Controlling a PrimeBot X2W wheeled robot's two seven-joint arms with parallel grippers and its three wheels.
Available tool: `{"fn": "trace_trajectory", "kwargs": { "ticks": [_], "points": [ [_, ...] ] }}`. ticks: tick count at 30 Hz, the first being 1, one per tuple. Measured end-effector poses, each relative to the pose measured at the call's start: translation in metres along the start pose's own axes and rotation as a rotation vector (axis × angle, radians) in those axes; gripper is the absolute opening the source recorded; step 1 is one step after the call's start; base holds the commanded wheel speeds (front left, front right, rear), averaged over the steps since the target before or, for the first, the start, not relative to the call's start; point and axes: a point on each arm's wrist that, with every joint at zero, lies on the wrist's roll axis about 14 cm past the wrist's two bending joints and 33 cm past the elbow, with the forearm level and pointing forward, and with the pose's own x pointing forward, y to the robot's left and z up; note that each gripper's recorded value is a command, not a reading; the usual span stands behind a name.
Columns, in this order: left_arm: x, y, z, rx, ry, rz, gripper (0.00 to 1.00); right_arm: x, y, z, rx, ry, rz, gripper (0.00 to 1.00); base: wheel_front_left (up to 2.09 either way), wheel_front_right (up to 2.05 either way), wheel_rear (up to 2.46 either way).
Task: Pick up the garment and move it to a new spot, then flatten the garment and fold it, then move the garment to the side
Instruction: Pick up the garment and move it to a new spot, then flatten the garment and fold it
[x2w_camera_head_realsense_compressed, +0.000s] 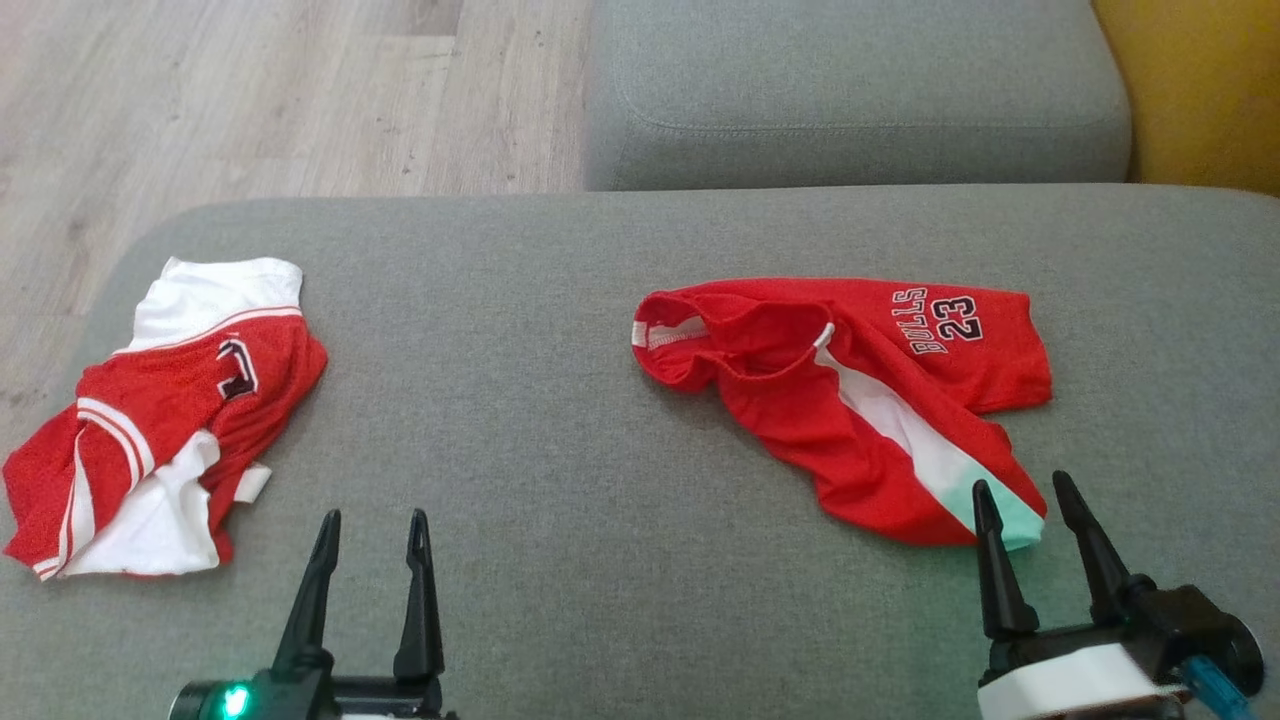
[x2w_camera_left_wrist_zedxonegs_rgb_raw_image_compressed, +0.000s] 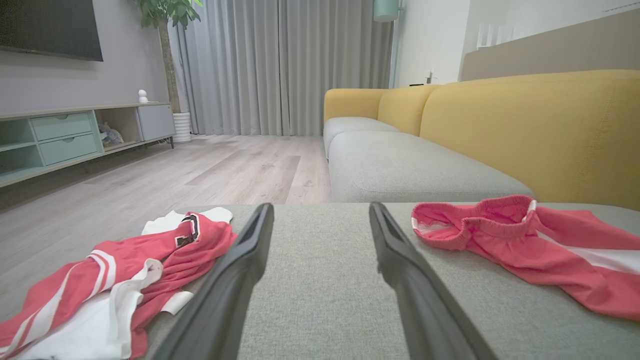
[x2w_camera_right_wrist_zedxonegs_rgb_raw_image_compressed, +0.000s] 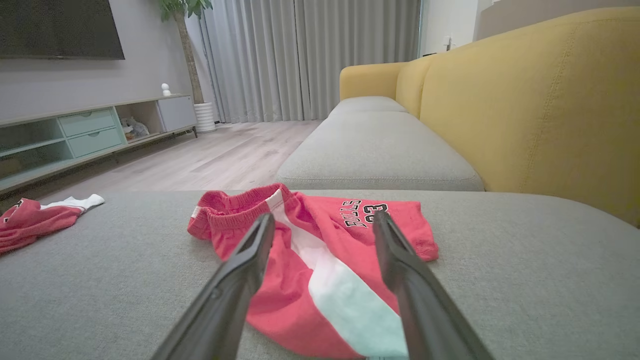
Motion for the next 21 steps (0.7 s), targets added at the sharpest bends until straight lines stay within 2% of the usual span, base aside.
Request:
{"fn": "trace_trajectory", "kwargs": {
  "ticks": [21],
  "points": [
    [0.0035, -0.0074, -0.0025, 0.045, 0.007, -0.031, 1.00, -0.0028, -0.0015, -0.0029, 0.003, 0.009, -0.008, 1.00, 0.00, 0.00, 0.00]
  ]
}}
